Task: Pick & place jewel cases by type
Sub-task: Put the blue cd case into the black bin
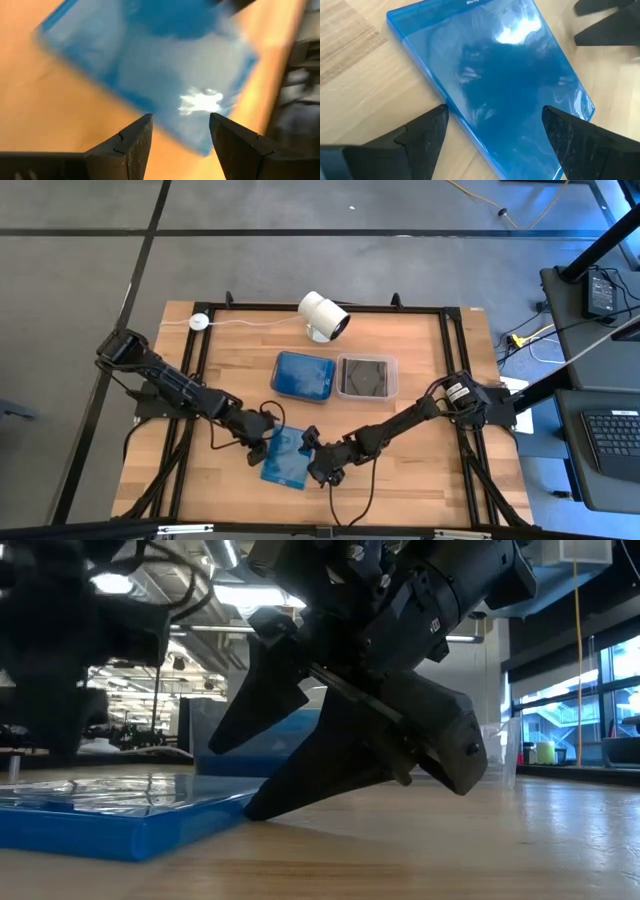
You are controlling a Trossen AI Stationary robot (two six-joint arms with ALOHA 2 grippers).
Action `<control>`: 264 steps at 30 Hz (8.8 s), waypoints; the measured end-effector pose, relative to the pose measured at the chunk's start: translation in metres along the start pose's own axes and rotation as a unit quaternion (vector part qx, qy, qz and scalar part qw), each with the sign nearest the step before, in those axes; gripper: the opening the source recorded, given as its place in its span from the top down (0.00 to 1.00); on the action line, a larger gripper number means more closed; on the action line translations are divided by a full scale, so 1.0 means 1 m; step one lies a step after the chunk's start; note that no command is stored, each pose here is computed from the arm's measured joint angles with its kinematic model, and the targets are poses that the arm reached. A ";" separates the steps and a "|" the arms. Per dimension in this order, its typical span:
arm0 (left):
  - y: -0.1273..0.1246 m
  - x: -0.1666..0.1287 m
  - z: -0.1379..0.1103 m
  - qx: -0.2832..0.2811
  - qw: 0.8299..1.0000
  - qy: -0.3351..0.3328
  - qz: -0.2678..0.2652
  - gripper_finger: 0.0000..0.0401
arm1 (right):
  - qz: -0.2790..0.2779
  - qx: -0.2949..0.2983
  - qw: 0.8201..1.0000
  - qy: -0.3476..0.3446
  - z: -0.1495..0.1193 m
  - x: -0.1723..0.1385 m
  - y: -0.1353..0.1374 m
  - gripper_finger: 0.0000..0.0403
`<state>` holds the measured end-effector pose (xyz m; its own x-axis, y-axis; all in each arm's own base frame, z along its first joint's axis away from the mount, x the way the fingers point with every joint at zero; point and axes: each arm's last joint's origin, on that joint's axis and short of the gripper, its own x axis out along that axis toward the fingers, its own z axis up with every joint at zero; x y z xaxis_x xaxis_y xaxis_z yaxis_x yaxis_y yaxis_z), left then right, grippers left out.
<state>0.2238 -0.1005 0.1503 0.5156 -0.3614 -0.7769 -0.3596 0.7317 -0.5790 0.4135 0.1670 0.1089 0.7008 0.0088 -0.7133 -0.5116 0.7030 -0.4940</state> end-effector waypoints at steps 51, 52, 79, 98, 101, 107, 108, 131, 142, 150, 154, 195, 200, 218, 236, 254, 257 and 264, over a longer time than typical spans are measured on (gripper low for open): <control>0.018 0.020 -0.007 0.087 0.993 0.050 0.069 0.53 | -0.105 -0.325 0.938 -0.053 0.015 0.015 0.013 0.19; 0.017 0.020 -0.006 0.087 0.993 0.050 0.067 0.53 | -0.126 -0.318 0.939 -0.046 0.016 0.015 0.011 0.19; 0.016 0.021 -0.005 0.093 0.993 0.042 0.058 0.53 | -0.173 -0.269 0.947 -0.028 0.028 0.006 0.033 0.70; -0.027 -0.012 0.008 0.135 0.973 0.012 -0.188 0.53 | -0.185 -0.374 0.909 0.002 0.030 0.003 0.033 0.87; -0.039 -0.025 0.010 0.173 0.946 0.015 -0.273 0.53 | -0.185 -0.399 0.898 0.003 0.033 0.000 0.037 0.84; -0.063 -0.056 0.015 0.260 0.869 -0.024 -0.420 0.53 | -0.195 -0.478 0.856 0.002 0.043 -0.009 0.048 0.90; -0.065 -0.061 0.015 0.277 0.857 -0.042 -0.433 0.53 | -0.201 -0.488 0.849 0.008 0.044 -0.010 0.049 0.90; -0.042 -0.073 0.037 0.293 0.889 -0.151 -0.317 0.54 | -0.269 -0.546 0.790 0.073 0.056 -0.022 0.057 0.86; 0.004 -0.075 0.058 0.195 0.954 -0.124 -0.192 0.57 | -0.269 -0.545 0.791 0.072 0.056 -0.022 0.057 0.87; 0.015 -0.074 0.057 0.183 0.964 -0.090 -0.169 0.59 | -0.270 -0.546 0.790 0.072 0.056 -0.023 0.057 0.90; 0.017 -0.073 0.056 0.178 0.967 -0.083 -0.161 0.59 | -0.269 -0.546 0.790 0.070 0.056 -0.023 0.057 0.90; 0.028 -0.042 0.056 0.204 0.955 0.029 -0.213 0.86 | -0.266 -0.471 0.841 0.026 0.057 -0.022 0.055 0.74; 0.028 -0.042 0.056 0.204 0.955 0.029 -0.213 0.86 | -0.265 -0.391 0.881 0.003 0.056 -0.022 0.055 0.66; 0.034 -0.046 0.062 0.205 0.952 0.025 -0.226 0.89 | -0.295 -0.232 0.926 0.047 0.053 -0.031 0.061 0.54; 0.035 -0.048 0.060 0.212 0.945 0.042 -0.246 0.88 | -0.185 -0.153 0.964 0.117 0.035 -0.076 0.061 0.54; 0.042 -0.091 0.099 0.362 0.887 -0.205 -0.201 0.88 | -0.325 0.115 0.920 0.188 -0.004 -0.152 0.093 0.54; 0.044 -0.110 0.103 0.385 0.869 -0.283 -0.127 0.88 | -0.342 0.122 0.917 0.167 -0.002 -0.155 0.096 0.54; 0.039 -0.130 0.103 0.392 0.840 -0.372 -0.042 0.88 | -0.346 0.145 0.912 0.164 -0.003 -0.153 0.092 0.54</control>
<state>0.2229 0.0349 0.2541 0.9622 -0.1825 -0.2023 0.1748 0.9830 -0.0556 0.2582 0.2285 0.1708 0.5957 -0.6883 -0.4140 0.1828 0.6181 -0.7646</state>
